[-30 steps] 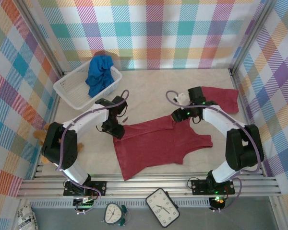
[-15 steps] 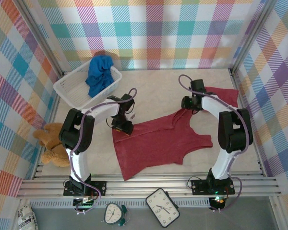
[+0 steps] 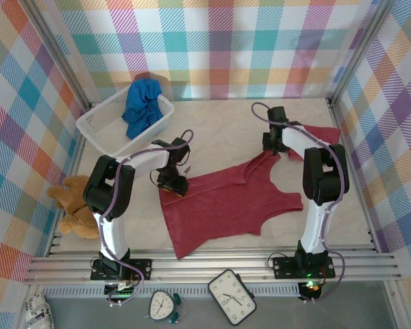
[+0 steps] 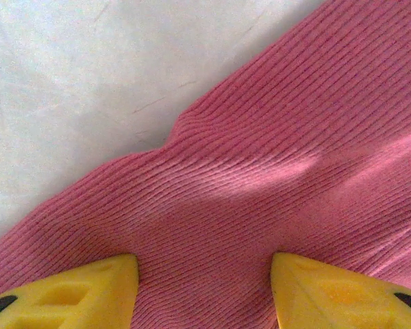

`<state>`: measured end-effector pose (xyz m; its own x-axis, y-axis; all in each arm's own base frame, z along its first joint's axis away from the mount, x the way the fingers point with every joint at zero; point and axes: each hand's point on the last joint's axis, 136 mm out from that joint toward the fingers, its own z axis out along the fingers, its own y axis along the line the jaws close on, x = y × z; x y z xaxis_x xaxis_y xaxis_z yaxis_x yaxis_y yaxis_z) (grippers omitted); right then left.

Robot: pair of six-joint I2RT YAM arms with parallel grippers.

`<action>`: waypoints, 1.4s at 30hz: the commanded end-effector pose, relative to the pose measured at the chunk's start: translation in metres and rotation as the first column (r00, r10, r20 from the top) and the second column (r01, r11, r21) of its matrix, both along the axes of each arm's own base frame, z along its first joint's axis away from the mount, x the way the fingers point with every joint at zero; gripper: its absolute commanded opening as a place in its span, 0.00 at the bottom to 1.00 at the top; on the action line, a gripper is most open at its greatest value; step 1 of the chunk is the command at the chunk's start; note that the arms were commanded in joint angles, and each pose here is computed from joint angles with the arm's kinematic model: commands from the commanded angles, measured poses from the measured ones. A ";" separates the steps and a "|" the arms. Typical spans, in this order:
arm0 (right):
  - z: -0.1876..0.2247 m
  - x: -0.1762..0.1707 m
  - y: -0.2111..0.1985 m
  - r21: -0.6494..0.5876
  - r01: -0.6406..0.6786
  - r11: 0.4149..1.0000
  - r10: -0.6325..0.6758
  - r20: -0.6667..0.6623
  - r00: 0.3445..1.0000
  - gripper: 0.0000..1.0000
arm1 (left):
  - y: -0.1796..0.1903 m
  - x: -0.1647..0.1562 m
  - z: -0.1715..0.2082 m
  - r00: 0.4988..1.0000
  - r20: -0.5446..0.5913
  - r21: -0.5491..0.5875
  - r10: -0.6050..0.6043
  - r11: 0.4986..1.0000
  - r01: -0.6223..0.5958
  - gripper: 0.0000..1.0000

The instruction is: Fold and stack the tank tops

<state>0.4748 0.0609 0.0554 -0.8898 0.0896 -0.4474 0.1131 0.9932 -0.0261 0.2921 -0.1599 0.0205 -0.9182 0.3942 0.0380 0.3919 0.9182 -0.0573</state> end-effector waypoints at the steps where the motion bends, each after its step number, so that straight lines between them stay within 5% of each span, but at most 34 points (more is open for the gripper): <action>1: -0.006 -0.003 0.001 -0.015 -0.028 0.999 0.027 -0.061 0.998 0.37 | 0.012 -0.005 0.002 1.000 -0.012 0.014 0.028 1.000 -0.028 0.54; 10: -0.012 -0.009 0.007 0.020 -0.041 0.999 0.043 -0.090 0.995 0.09 | 0.018 -0.007 -0.004 0.998 -0.041 0.010 0.045 0.999 -0.045 0.54; 16: 0.022 0.000 0.020 0.122 -0.043 0.992 0.033 0.079 0.996 0.00 | 0.022 -0.007 -0.005 0.997 -0.055 0.022 0.053 0.998 -0.052 0.54; 21: 0.053 -0.005 0.010 0.265 0.015 0.964 -0.083 0.246 0.966 0.00 | 0.030 -0.008 -0.004 0.996 -0.064 0.038 0.065 0.997 -0.063 0.54; 27: 0.040 -0.027 -0.008 0.473 0.123 0.872 -0.281 0.278 0.919 0.00 | 0.029 -0.011 -0.004 0.995 -0.077 0.027 0.068 0.997 -0.066 0.53; 35: -0.019 -0.044 -0.016 0.555 0.274 0.785 -0.375 0.074 0.924 0.08 | 0.028 -0.018 -0.004 0.992 -0.117 0.022 0.053 0.998 -0.051 0.53; 42: -0.030 -0.055 -0.025 0.571 0.329 0.753 -0.410 0.016 0.912 0.20 | 0.032 -0.019 0.003 0.993 -0.113 0.039 0.041 0.999 -0.037 0.53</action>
<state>0.4251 0.0395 0.0287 -0.6816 0.6296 -0.3728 0.4071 0.7497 0.5218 0.2844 -0.1371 0.0206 -0.9319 0.3483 0.1014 0.3422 0.9368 -0.0727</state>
